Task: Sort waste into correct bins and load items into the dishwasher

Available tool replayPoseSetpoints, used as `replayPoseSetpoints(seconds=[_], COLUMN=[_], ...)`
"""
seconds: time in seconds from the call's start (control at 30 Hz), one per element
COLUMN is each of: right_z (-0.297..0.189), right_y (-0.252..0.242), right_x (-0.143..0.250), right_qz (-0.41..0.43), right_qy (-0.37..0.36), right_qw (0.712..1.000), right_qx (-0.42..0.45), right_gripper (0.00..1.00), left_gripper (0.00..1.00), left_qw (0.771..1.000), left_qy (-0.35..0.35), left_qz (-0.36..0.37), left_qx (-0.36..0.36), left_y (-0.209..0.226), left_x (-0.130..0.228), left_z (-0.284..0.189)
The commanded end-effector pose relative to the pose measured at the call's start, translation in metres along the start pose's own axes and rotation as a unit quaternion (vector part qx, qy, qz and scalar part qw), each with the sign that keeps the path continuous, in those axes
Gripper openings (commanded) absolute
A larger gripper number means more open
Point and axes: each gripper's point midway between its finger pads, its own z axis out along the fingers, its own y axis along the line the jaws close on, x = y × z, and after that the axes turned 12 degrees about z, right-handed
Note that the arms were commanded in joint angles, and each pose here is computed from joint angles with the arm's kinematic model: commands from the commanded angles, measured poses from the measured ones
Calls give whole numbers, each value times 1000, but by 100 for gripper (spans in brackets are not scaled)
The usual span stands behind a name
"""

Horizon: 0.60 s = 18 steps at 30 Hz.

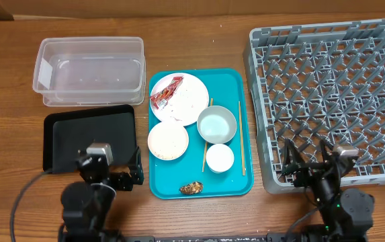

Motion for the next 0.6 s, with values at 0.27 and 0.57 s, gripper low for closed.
replayPoseSetpoints(seconds=[0.27,0.57], right_z=[-2,14], right_y=[22,-11], right_x=[-33,-10], right_qz=[58,60], right_qy=[126,219], right_qw=[988,960], right_qx=[60,166], right_gripper=[100,100], left_gripper=[100,100], left_qw=[982,945], left_qy=[170,314], left_qz=[17,49], left_qx=[75,75], left_y=[-16,-4], left_x=[-67,-74], left_z=[31,43])
